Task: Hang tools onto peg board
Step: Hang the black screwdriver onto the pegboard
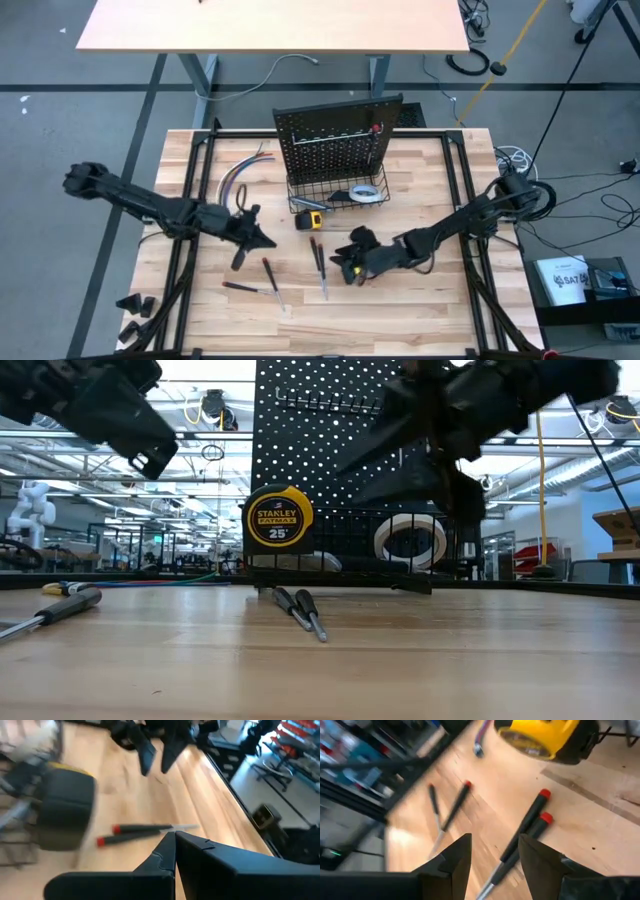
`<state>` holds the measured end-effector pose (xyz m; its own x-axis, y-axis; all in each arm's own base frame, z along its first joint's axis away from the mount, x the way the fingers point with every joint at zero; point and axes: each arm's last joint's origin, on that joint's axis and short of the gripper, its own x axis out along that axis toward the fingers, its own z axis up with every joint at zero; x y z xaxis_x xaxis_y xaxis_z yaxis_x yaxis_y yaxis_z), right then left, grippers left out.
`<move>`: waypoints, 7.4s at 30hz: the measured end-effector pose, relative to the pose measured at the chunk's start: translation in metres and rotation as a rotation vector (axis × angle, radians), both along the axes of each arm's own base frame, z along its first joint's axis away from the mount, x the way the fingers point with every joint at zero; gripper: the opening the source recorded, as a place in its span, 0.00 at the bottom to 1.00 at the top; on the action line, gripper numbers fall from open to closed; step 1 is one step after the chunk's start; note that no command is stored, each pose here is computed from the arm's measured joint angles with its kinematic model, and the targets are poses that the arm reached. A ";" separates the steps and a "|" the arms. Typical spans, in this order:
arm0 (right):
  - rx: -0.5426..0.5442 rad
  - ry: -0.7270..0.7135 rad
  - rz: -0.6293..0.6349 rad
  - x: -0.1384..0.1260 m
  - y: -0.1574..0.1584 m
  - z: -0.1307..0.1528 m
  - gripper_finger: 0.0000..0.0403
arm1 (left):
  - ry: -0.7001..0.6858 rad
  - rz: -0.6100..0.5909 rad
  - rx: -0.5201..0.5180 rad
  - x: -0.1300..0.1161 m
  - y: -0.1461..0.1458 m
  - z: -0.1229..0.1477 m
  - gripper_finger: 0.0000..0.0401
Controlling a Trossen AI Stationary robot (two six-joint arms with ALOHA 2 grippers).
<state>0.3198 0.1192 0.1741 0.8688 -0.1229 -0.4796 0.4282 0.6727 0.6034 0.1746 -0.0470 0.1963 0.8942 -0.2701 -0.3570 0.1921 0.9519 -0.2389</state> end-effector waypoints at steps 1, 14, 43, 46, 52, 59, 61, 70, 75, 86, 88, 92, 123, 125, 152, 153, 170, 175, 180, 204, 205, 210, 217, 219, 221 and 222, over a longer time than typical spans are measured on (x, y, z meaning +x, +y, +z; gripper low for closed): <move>-0.022 0.033 0.007 0.006 0.003 0.001 0.39 | 0.016 -0.016 -0.001 0.000 -0.005 -0.003 0.02; -0.270 0.249 0.114 0.049 0.037 0.020 0.39 | 0.059 -0.362 0.221 -0.015 -0.059 -0.024 0.02; -0.242 0.221 0.061 0.047 0.044 0.022 0.38 | 0.255 -0.538 0.700 0.016 -0.064 -0.060 0.48; -0.246 0.221 0.065 0.046 0.044 0.022 0.38 | 0.283 -0.540 0.695 0.016 -0.060 -0.062 0.48; -0.255 0.222 0.070 0.046 0.044 0.022 0.38 | 0.308 -0.520 0.692 0.020 -0.051 -0.063 0.48; -0.257 0.223 0.071 0.046 0.044 0.022 0.38 | 0.350 -0.558 0.634 0.024 -0.041 -0.068 0.48; -0.256 0.222 0.071 0.046 0.044 0.022 0.38 | 0.380 -0.562 0.635 0.024 -0.040 -0.072 0.48; -0.256 0.221 0.070 0.046 0.044 0.022 0.38 | 0.460 -0.599 0.653 0.037 -0.045 -0.074 0.43; -0.253 0.220 0.072 0.046 0.045 0.022 0.38 | 0.477 -0.614 0.654 0.038 -0.046 -0.073 0.28; -0.216 0.216 0.095 0.044 0.051 0.022 0.38 | 0.372 -0.622 0.786 0.048 -0.066 -0.054 0.10; -0.205 0.202 0.091 0.045 0.051 0.023 0.39 | 0.344 -0.640 0.851 0.051 -0.074 -0.046 0.10; -0.168 0.123 0.081 0.050 0.054 0.028 0.39 | 0.316 -0.645 0.989 0.056 -0.086 -0.027 0.10; -0.041 -0.065 0.090 0.081 0.046 0.015 0.48 | 0.082 -0.476 1.582 0.071 -0.114 0.026 0.12; -0.048 -0.076 0.096 0.082 0.046 0.017 0.48 | 0.061 -0.471 1.585 0.072 -0.116 0.027 0.12; -0.112 -0.118 0.192 0.083 0.051 0.021 0.04 | 0.014 -0.504 1.458 0.071 -0.120 0.028 0.15; -0.121 -0.120 0.194 0.082 0.052 0.021 0.04 | 0.019 -0.486 1.434 0.071 -0.120 0.028 0.17; -0.378 -0.128 0.062 0.065 0.058 0.049 0.04 | 0.087 -0.121 0.998 0.041 -0.093 0.070 0.39; -0.543 -0.091 -0.025 0.058 0.051 0.063 0.04 | 0.051 -0.084 0.831 0.016 -0.075 0.087 0.39; -0.746 0.000 -0.152 0.037 0.035 0.095 0.04 | -0.016 0.018 0.723 -0.010 -0.048 0.098 0.39; -0.786 -0.109 -0.526 -0.043 -0.063 0.142 0.04 | -0.905 0.432 0.095 -0.070 0.010 0.027 0.39; -0.817 -0.157 -0.454 -0.039 -0.065 0.148 0.04 | -0.903 0.417 0.089 -0.069 0.010 0.026 0.39; -0.940 -0.385 -0.380 -0.041 -0.073 0.166 0.04 | -0.820 0.382 0.078 -0.064 0.008 0.018 0.39; -0.959 -0.626 -0.539 -0.061 -0.084 0.124 0.04 | -0.803 0.382 0.048 -0.063 0.009 0.017 0.39; -0.981 -0.607 -0.541 -0.057 -0.089 0.111 0.04 | -0.805 0.398 0.052 -0.063 0.009 0.017 0.39; -1.004 -0.597 -0.523 -0.051 -0.095 0.105 0.04 | -0.801 0.455 0.060 -0.062 0.013 0.017 0.39; -1.005 -0.607 -0.518 -0.047 -0.097 0.103 0.04 | -0.794 0.493 0.068 -0.062 0.016 0.018 0.39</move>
<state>0.2730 0.0221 0.2767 0.6567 -0.5864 0.4742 0.6119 0.7819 0.1193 0.1129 -0.0310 0.2138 0.8907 0.2034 0.4065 -0.1538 0.9764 -0.1517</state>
